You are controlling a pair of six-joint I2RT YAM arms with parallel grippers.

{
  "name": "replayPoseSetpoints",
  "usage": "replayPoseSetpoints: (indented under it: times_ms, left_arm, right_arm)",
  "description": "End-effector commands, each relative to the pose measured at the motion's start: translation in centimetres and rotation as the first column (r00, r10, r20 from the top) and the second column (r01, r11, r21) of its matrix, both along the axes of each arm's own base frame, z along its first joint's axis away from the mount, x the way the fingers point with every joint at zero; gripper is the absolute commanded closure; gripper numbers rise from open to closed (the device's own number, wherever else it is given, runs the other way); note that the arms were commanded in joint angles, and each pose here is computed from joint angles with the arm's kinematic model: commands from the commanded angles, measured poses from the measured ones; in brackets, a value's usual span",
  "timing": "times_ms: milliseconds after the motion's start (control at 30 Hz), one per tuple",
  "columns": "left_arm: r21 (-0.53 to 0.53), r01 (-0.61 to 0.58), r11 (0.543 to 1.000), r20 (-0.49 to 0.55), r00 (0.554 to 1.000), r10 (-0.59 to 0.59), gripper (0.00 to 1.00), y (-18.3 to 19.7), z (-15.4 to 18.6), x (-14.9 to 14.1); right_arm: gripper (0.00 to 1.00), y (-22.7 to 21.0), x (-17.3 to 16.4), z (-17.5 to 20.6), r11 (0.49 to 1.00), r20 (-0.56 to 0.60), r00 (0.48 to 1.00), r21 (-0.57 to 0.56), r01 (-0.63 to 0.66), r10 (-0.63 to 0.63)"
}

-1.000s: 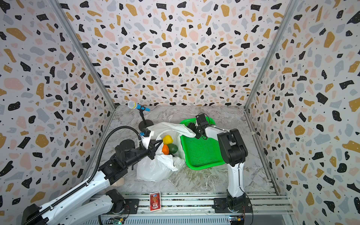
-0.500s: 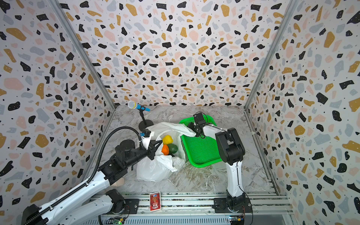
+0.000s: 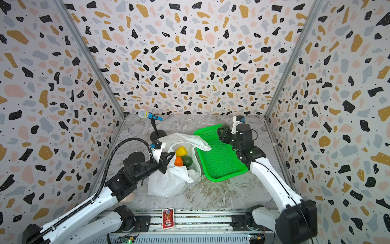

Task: Place the fruits into the plastic bag
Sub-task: Pick up the fruit from the bin, then place the fruit in the plastic bag.

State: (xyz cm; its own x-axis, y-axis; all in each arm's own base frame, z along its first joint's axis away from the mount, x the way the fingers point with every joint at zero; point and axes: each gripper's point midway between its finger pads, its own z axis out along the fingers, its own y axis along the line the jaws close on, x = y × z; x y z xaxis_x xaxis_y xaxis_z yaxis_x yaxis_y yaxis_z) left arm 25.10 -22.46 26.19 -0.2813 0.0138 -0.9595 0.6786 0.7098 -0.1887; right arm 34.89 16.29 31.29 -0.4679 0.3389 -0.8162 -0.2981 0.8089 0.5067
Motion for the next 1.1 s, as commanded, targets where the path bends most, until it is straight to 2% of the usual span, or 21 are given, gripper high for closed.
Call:
replayPoseSetpoints:
  times_ms: [0, 133, 233, 400, 467, 567, 633, 700, 767, 933, 1067]
  left_arm:
    - [-0.078, -0.015, 0.997, 0.042, 0.999, 0.019, 1.0, 0.0, 1.7, 0.5]
    - [-0.082, -0.012, 0.997, 0.038, 0.999, 0.015, 1.0, -0.3, 2.0, 0.7]
    - [-0.078, -0.014, 0.997, 0.036, 0.999, 0.017, 1.0, -0.2, 2.2, 0.6]
    - [-0.074, -0.031, 0.997, 0.043, 0.999, 0.034, 1.0, 0.6, 2.3, 0.1]
    - [-0.071, -0.038, 0.997, 0.043, 0.998, 0.041, 1.0, 0.8, 2.2, 0.0]
    - [-0.071, -0.045, 0.996, 0.041, 0.998, 0.048, 1.0, 1.1, 2.2, -0.1]
    - [-0.069, -0.047, 0.996, 0.038, 0.998, 0.05, 1.0, 1.1, 2.0, -0.1]
    - [-0.069, -0.049, 0.996, 0.039, 0.998, 0.052, 1.0, 1.1, 2.0, -0.1]
    - [-0.066, -0.049, 0.997, 0.038, 0.998, 0.051, 1.0, 1.1, 1.9, -0.1]
    - [-0.061, -0.048, 0.997, 0.041, 0.998, 0.05, 1.0, 1.0, 1.8, 0.1]
    - [-0.058, -0.074, 0.996, 0.045, 0.996, 0.077, 1.0, 1.2, 2.0, 0.5]
  right_arm:
    - [0.67, 3.3, -4.3, 0.1, 0.967, 0.022, 0.976, -0.139, -0.211, 0.216]
    - [0.65, 9.6, -8.6, -3.4, 0.871, -0.088, 0.887, -0.168, -0.462, 0.453]
    - [0.64, 13.9, -10.3, -5.9, 0.803, -0.14, 0.824, -0.189, -0.566, 0.548]
    - [0.63, 17.9, -8.9, -8.1, 0.793, -0.179, 0.806, -0.153, -0.59, 0.565]
    - [0.61, 19.4, -8.5, -8.7, 0.773, -0.197, 0.782, -0.138, -0.62, 0.592]
    - [0.45, 22.1, -9.9, -8.7, 0.688, -0.201, 0.694, -0.111, -0.718, 0.692]
    - [0.28, 23.1, -11.2, -8.0, 0.642, -0.17, 0.648, -0.095, -0.761, 0.742]
    - [0.19, 22.8, -11.5, -7.5, 0.644, -0.144, 0.652, -0.099, -0.758, 0.745]
    - [0.12, 21.6, -11.2, -7.0, 0.68, -0.125, 0.692, -0.131, -0.722, 0.711]
    - [0.12, 17.1, -10.0, -5.2, 0.755, -0.095, 0.78, -0.204, -0.624, 0.619]
    - [0.13, 13.4, -9.9, -4.3, 0.795, -0.086, 0.82, -0.206, -0.571, 0.566]
